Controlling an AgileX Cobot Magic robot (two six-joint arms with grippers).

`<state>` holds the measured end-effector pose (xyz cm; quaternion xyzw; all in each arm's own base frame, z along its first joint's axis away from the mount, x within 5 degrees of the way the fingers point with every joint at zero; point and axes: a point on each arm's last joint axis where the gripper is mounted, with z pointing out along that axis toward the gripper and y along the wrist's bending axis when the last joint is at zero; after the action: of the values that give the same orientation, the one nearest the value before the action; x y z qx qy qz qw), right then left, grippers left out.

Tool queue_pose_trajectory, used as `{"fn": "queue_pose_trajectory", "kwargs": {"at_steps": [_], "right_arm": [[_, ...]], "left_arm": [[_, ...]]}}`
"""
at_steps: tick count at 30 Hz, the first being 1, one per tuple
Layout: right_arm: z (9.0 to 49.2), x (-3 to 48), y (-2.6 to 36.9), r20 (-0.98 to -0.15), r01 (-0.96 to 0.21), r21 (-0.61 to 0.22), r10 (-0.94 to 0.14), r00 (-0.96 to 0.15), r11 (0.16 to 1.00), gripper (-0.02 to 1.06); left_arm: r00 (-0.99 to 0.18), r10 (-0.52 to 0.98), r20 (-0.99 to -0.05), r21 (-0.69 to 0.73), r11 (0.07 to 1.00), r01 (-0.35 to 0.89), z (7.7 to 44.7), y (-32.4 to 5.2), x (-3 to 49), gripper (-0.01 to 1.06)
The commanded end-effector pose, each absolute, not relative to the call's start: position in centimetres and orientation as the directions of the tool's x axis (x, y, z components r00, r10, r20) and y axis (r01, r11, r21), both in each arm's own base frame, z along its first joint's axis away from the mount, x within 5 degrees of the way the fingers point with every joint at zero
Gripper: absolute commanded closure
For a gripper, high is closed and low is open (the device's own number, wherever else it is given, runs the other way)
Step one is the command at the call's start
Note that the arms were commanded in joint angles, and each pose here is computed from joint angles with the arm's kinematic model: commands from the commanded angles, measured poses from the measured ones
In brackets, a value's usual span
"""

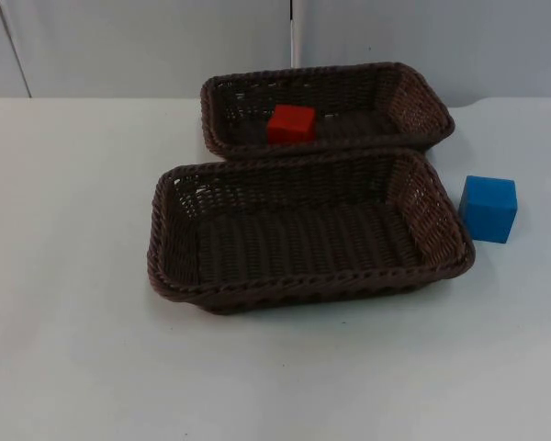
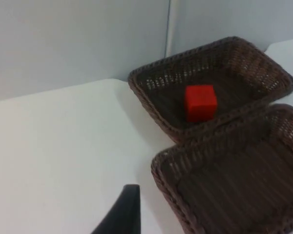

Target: Pick up one cube with the left hand and place it into the upper basket. Pick up one cube with the right hand and place it into the lower basket.

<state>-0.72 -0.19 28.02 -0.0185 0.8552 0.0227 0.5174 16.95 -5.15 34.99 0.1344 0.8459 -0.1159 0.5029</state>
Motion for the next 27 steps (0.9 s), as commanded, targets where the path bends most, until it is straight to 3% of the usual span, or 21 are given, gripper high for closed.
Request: {"fn": "queue_pose_trajectory", "kwargs": {"at_steps": [1,12,27], "right_arm": [[28.0,-0.7,-0.2,-0.889,-0.057,0.020,-0.008,-0.457,0.998,-0.01],[28.0,-0.7,-0.2,-0.889,-0.057,0.020,-0.008,-0.457,0.998,-0.01],[28.0,-0.7,-0.2,-0.889,-0.057,0.020,-0.008,-0.459,0.998,-0.01]], "left_arm": [[-0.458,0.089,-0.884,-0.084,0.935,0.345,34.6,-4.8,14.8,0.06],[-0.433,0.062,-0.899,-0.092,0.941,0.326,32.2,-3.2,8.4,0.06],[-0.418,0.060,-0.907,-0.089,0.941,0.327,31.6,-3.0,7.3,0.06]]}}
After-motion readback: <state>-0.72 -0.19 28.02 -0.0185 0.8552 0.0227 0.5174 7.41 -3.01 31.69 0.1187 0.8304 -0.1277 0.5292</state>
